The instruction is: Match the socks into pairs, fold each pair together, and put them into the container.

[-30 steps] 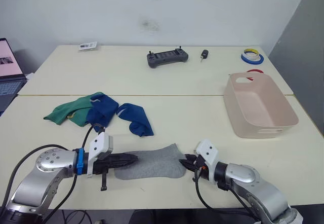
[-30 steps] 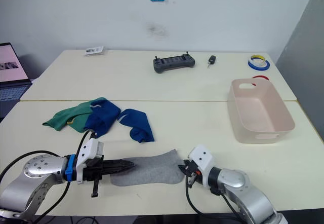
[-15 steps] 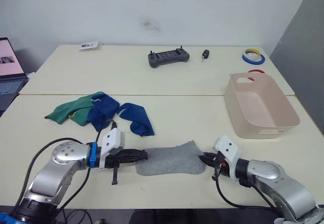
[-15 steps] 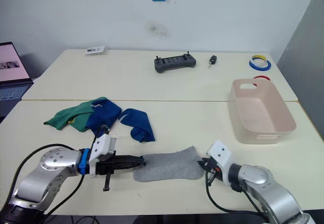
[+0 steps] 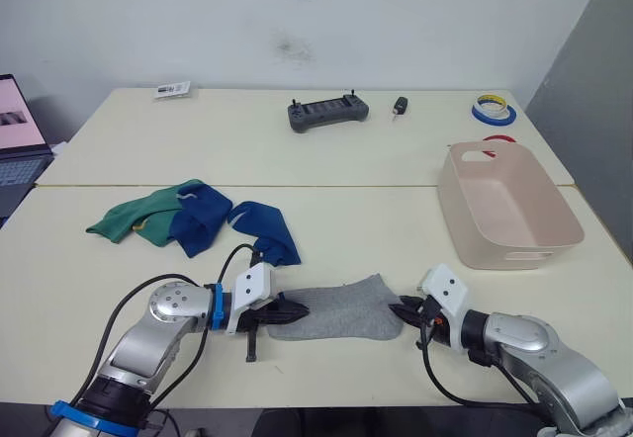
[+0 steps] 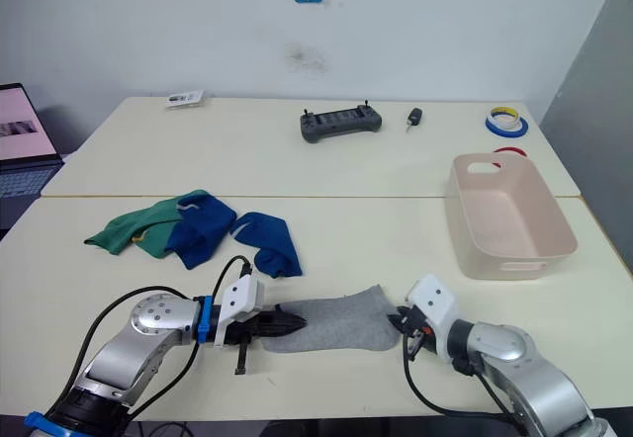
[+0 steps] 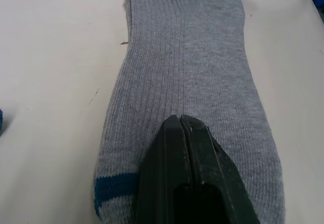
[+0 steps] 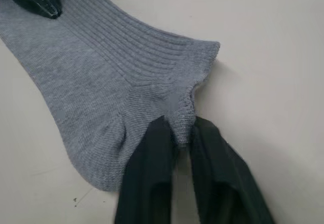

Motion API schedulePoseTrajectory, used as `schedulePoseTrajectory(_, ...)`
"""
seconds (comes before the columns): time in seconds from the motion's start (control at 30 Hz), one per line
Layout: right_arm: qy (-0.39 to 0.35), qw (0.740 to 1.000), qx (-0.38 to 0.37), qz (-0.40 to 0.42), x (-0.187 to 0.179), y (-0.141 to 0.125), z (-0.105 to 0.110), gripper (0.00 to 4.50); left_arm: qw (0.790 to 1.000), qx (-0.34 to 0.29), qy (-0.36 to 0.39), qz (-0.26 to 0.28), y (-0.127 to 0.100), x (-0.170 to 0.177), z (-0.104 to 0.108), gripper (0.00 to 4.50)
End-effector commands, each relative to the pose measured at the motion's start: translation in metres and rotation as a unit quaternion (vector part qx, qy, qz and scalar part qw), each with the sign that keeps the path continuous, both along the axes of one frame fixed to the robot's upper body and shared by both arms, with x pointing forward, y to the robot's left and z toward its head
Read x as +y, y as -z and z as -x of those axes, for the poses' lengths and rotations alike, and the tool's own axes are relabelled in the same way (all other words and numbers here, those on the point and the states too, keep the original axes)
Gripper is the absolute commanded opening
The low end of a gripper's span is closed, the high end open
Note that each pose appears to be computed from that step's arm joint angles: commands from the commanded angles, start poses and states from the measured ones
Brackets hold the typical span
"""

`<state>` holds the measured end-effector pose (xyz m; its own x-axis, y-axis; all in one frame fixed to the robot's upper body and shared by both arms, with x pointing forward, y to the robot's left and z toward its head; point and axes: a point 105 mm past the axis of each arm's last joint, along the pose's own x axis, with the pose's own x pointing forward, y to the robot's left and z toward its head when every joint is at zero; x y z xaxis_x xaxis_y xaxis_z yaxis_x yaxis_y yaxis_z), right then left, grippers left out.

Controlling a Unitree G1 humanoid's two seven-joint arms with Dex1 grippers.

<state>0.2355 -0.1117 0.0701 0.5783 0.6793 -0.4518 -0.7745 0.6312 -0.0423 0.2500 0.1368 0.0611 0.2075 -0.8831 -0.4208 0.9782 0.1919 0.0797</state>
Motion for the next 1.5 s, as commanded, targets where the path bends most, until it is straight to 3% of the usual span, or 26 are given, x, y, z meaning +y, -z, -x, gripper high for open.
schedulePoseTrajectory(0.03,0.010,0.999,-0.016,-0.038,-0.001,-0.020,0.006,1.86,1.000,0.020,-0.010,-0.010,0.014,-0.001,0.003,0.00)
schedulePoseTrajectory(0.13,0.038,0.996,0.002,-0.079,-0.003,-0.023,0.015,2.85,1.000,0.024,-0.016,-0.008,0.016,-0.003,0.003,0.00)
schedulePoseTrajectory(0.4,0.138,0.982,0.066,-0.110,-0.003,-0.004,0.019,2.85,0.999,0.029,-0.018,-0.008,0.016,-0.007,0.006,0.00)
schedulePoseTrajectory(0.53,0.132,0.981,0.083,-0.112,0.011,-0.001,0.021,2.85,0.999,0.031,-0.018,-0.009,0.015,-0.008,0.007,0.00)
schedulePoseTrajectory(0.87,0.126,0.981,0.073,-0.127,0.021,-0.001,0.003,2.85,0.999,0.035,-0.019,-0.015,0.016,-0.007,0.008,0.00)
schedulePoseTrajectory(0.97,0.114,0.980,0.073,-0.144,0.022,-0.005,0.005,2.24,0.999,0.036,-0.022,-0.018,0.018,-0.005,0.009,0.00)
schedulePoseTrajectory(1.17,0.106,0.978,0.069,-0.165,0.020,-0.010,0.007,0.10,0.999,0.037,-0.027,-0.018,0.020,-0.004,0.009,0.00)
schedulePoseTrajectory(1.5,-0.009,0.987,0.015,-0.162,0.050,-0.044,0.017,0.04,0.999,0.029,-0.038,0.007,0.006,-0.007,0.003,0.00)
